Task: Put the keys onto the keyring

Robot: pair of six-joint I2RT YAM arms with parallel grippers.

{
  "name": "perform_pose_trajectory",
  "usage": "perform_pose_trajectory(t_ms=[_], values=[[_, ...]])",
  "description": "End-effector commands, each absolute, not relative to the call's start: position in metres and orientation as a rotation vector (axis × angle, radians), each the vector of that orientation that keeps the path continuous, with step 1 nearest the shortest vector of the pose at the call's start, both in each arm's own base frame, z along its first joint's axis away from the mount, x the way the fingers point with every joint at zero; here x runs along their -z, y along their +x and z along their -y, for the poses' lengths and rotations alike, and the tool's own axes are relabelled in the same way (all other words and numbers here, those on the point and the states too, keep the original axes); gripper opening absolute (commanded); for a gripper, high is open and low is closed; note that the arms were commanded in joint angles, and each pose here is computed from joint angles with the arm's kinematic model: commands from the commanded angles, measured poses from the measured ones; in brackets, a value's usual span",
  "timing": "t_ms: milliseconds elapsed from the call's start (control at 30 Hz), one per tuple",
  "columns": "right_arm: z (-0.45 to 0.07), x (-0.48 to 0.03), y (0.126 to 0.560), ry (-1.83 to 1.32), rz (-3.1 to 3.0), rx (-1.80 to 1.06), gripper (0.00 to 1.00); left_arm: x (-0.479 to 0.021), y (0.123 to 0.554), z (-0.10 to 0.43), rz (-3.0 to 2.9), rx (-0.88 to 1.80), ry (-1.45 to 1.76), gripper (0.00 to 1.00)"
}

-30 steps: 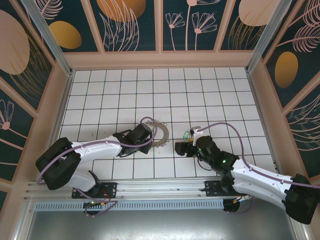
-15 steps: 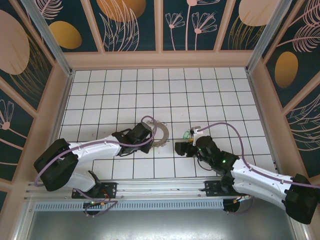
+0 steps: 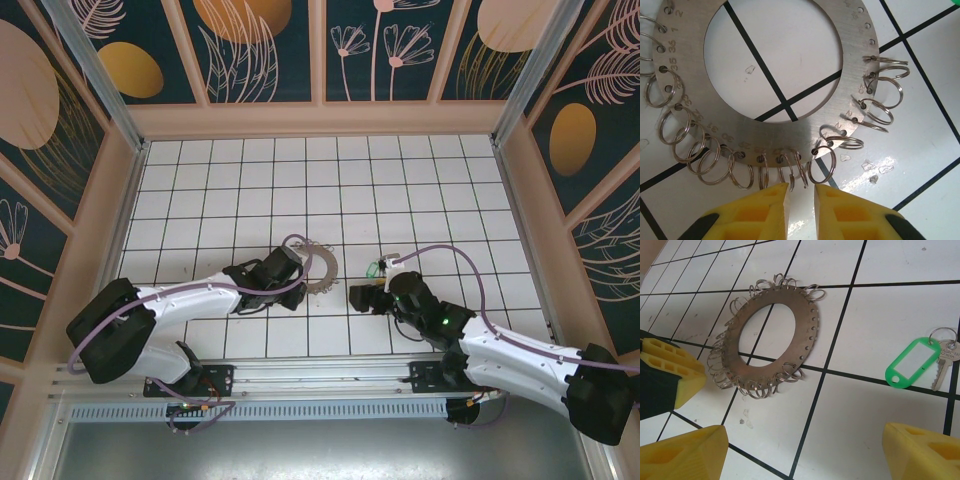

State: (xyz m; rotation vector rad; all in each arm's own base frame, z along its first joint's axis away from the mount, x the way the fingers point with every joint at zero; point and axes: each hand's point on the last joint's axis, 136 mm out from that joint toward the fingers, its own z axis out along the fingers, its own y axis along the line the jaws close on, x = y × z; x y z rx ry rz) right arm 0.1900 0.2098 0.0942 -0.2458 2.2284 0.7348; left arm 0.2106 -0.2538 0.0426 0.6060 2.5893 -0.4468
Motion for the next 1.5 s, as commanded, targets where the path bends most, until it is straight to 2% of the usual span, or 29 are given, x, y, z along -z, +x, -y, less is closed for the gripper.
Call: perform_pose_trajectory(t_ms=[0,667,1467], values=[[-0.212,-0.106,0.197,-0.233,-2.185,-0.739,0.81,-0.036,0.210,0.254,-2.601,0.429,0.609,0.20],[-0.207,-0.101,0.196,-0.219,-2.196,-0.729,0.81,-0.025,0.218,0.253,-2.598,0.363,0.624,0.20],[-0.207,-0.100,0.195,-0.217,-2.196,-0.734,0.81,-0.044,0.224,0.267,-2.545,0.431,0.630,0.22]])
